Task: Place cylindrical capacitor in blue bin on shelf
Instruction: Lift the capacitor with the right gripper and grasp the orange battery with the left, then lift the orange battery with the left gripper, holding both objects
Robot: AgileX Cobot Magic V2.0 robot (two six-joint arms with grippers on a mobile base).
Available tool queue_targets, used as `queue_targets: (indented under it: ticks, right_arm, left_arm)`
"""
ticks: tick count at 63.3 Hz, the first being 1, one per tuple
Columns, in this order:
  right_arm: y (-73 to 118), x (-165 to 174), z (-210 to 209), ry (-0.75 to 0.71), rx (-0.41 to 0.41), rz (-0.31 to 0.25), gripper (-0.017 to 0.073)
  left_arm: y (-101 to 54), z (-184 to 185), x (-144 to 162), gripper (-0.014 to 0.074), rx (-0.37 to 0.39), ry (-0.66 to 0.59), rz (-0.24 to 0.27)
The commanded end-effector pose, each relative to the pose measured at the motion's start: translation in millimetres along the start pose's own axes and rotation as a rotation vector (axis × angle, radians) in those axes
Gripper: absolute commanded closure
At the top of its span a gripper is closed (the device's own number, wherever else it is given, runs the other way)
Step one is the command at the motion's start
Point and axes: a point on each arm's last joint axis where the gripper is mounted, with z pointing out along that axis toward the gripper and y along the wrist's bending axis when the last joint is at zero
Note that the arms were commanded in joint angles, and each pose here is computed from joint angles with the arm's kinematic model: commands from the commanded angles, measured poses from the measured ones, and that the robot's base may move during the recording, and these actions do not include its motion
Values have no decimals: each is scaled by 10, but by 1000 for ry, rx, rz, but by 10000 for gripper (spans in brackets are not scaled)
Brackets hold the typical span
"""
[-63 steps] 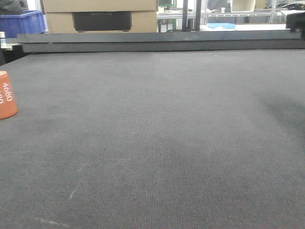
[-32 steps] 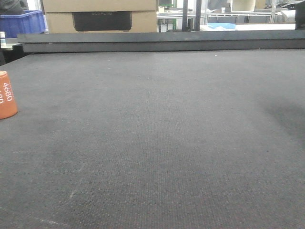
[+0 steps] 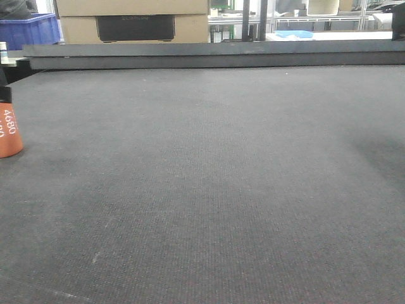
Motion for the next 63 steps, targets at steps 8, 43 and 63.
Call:
queue_targets:
  ticks: [8,43,63]
  right_arm:
    - [3,-57,-15,-34,-3,-13,721]
    - [3,-57,-15,-34,-3,-13,721]
    - [3,-57,-15,-34,-3,-13,721]
  left_arm:
    - [-18,183,43,22,13,1,3]
    - [6,621,254,22,-6,-67,-42]
    - [3,667,307,396,-1,-13,-117]
